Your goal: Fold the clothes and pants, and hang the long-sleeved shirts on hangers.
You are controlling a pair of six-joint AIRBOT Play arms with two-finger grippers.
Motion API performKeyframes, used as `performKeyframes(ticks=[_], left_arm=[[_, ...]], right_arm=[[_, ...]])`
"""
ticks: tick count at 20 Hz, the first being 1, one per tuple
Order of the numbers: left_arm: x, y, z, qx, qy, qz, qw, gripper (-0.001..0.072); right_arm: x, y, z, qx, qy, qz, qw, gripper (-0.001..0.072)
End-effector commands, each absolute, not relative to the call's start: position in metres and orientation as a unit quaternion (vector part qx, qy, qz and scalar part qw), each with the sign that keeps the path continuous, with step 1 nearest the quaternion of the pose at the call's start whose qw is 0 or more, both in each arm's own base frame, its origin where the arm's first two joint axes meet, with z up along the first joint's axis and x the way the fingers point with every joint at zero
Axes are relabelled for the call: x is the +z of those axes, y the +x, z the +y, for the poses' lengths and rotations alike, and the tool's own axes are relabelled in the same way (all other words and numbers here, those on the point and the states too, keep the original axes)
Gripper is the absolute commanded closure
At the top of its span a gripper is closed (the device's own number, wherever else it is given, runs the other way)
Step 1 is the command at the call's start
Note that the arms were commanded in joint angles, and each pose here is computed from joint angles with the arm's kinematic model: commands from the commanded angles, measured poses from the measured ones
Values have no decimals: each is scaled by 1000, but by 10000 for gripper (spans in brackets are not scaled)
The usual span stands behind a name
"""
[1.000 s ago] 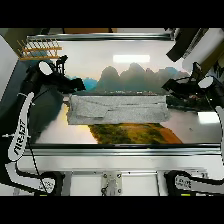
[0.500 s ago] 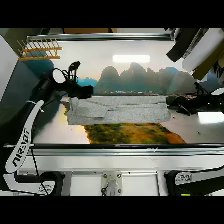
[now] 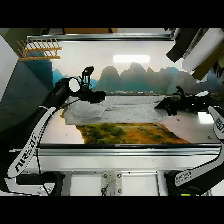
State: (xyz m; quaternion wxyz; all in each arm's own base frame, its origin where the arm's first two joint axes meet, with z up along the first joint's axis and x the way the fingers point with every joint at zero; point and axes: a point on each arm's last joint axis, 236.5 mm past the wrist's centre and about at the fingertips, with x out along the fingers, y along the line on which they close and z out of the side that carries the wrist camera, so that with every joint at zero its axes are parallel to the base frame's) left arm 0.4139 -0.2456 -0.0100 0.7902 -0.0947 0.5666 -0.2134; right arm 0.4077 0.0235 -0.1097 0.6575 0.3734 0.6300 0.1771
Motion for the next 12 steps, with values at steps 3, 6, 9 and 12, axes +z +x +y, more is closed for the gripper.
performKeyframes(ticks=[3, 6, 9, 12], left_arm=[[-5, 422, -253, -206, -113, 549, 802, 698], [-11, 423, -265, -208, -116, 547, 802, 699], [-36, 422, -291, -223, -96, 575, 781, 699], [-51, 436, -325, -242, -85, 576, 776, 699]], right_arm=[[-105, 414, 36, 188, 376, 623, 660, 697], [-85, 411, 16, 163, 353, 628, 674, 697], [-50, 402, -12, 128, 276, 658, 689, 697], [6, 408, -17, 117, 241, 654, 708, 697]])
